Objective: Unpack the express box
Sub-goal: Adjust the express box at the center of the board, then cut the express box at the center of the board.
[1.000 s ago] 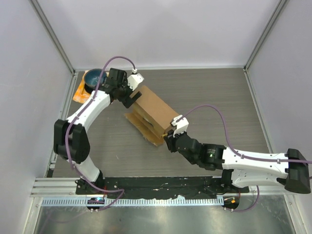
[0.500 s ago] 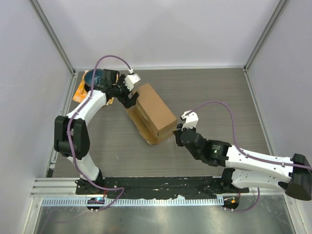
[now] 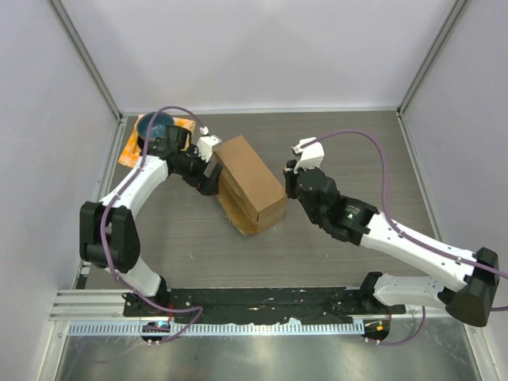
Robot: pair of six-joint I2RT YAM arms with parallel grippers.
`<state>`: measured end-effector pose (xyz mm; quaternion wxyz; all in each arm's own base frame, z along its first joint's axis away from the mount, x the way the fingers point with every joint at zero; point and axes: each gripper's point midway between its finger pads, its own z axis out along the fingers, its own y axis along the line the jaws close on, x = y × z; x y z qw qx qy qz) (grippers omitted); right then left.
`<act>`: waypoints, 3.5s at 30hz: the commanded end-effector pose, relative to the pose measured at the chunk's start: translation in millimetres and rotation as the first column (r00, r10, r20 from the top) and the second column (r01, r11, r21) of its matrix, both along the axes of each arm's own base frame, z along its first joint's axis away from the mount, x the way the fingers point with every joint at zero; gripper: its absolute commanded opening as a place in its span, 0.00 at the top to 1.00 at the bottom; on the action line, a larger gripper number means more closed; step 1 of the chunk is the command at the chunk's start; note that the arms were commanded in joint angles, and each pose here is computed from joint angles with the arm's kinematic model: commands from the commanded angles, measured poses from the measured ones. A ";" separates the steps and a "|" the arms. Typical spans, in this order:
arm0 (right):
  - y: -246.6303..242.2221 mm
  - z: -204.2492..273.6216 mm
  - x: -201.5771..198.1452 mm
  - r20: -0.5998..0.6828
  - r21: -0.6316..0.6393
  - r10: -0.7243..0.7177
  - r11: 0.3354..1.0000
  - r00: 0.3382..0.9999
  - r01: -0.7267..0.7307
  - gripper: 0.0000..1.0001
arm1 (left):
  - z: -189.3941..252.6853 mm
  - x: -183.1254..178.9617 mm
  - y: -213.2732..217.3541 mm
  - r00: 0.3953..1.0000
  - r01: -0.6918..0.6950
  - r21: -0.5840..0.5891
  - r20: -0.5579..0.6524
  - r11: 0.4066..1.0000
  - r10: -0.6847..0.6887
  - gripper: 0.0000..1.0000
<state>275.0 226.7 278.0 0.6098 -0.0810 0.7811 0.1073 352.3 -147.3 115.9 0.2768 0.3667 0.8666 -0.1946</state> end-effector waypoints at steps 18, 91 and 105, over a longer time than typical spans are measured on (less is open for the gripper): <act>60.5 14.7 62.2 0.054 -0.006 0.126 0.992 0.991 -0.126 0.99 | -33.5 -51.0 -27.6 0.775 -0.375 -0.155 -0.593 0.914 0.218 0.00; 59.7 -43.6 -170.9 0.224 -0.208 0.629 0.777 0.744 -0.594 0.99 | 143.9 -103.0 -67.2 0.368 0.667 0.632 0.181 0.394 -0.912 1.00; 39.4 -66.9 -162.8 0.137 -0.209 0.513 0.851 0.848 -0.482 0.99 | 94.6 -146.1 -69.1 0.342 0.736 0.612 0.031 0.289 -0.939 1.00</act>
